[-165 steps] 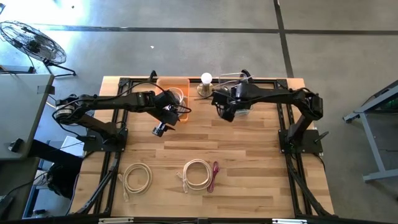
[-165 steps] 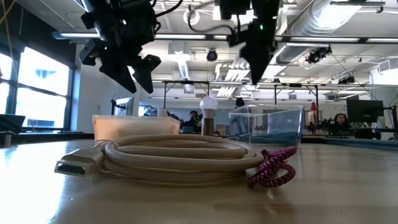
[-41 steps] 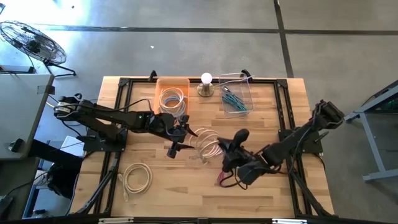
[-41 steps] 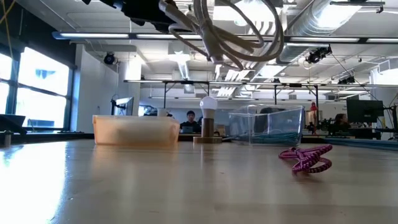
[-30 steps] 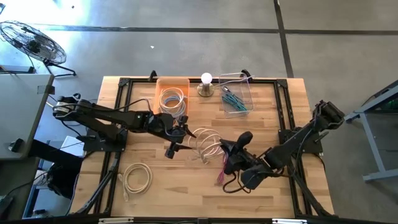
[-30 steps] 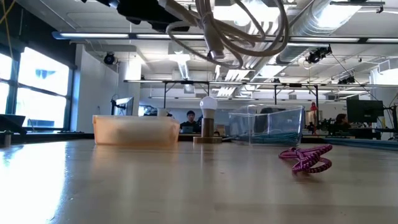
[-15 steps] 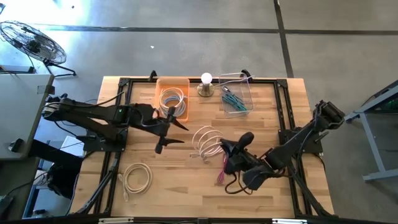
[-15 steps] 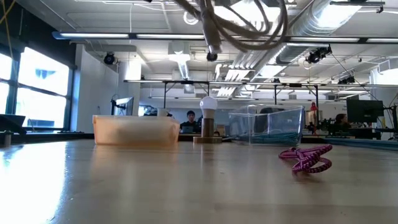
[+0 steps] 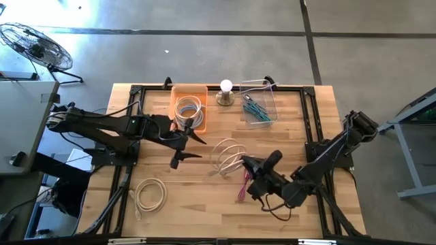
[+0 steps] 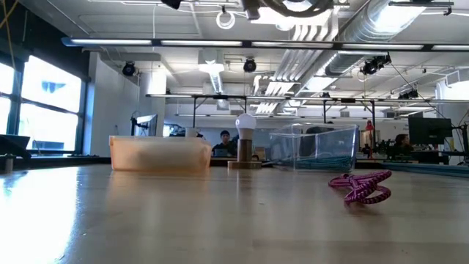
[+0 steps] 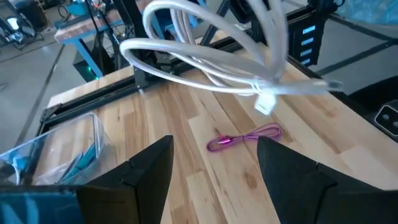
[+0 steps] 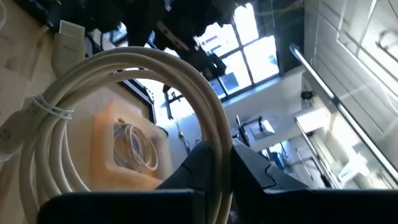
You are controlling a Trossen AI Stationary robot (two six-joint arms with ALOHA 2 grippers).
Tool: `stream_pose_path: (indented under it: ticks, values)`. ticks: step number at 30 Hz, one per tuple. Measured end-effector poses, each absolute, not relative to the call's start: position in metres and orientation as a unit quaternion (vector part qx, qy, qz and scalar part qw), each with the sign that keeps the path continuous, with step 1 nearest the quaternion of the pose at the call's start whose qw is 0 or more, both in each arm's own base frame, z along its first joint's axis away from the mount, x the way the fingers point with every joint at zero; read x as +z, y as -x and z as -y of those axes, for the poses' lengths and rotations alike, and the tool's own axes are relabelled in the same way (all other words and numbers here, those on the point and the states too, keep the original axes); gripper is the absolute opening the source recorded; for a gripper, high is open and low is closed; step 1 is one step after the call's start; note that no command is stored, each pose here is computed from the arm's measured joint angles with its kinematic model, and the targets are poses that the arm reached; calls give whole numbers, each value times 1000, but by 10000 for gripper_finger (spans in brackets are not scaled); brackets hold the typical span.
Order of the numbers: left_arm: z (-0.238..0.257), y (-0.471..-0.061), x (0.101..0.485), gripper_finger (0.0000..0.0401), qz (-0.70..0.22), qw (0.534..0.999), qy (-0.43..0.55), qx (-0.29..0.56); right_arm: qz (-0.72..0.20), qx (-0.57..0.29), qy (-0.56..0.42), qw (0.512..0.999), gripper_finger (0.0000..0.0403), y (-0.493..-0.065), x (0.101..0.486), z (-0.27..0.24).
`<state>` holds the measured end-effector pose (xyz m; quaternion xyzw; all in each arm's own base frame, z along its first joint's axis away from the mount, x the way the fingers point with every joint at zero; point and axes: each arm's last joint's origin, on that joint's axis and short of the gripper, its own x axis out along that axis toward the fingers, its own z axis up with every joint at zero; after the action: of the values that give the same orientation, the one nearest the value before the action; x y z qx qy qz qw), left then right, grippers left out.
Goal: Pick & Place USB Port
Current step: Put the right light brown HDMI cable into the orange bin
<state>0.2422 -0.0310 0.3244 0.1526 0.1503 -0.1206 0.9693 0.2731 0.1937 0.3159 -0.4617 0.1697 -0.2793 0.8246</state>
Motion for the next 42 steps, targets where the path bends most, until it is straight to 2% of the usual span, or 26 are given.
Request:
stream_pose_path:
  ticks: [17,29,42]
  values:
    - [33,-242,325,228,-144,969,-137,-144,-145,-233,483,831,29,-307,321,-152]
    - [39,-263,317,228,-115,961,-128,-214,-136,-219,477,840,29,-319,321,-132]
    - [41,-273,315,225,-85,960,-138,-230,-145,-199,468,849,29,-328,315,-114]
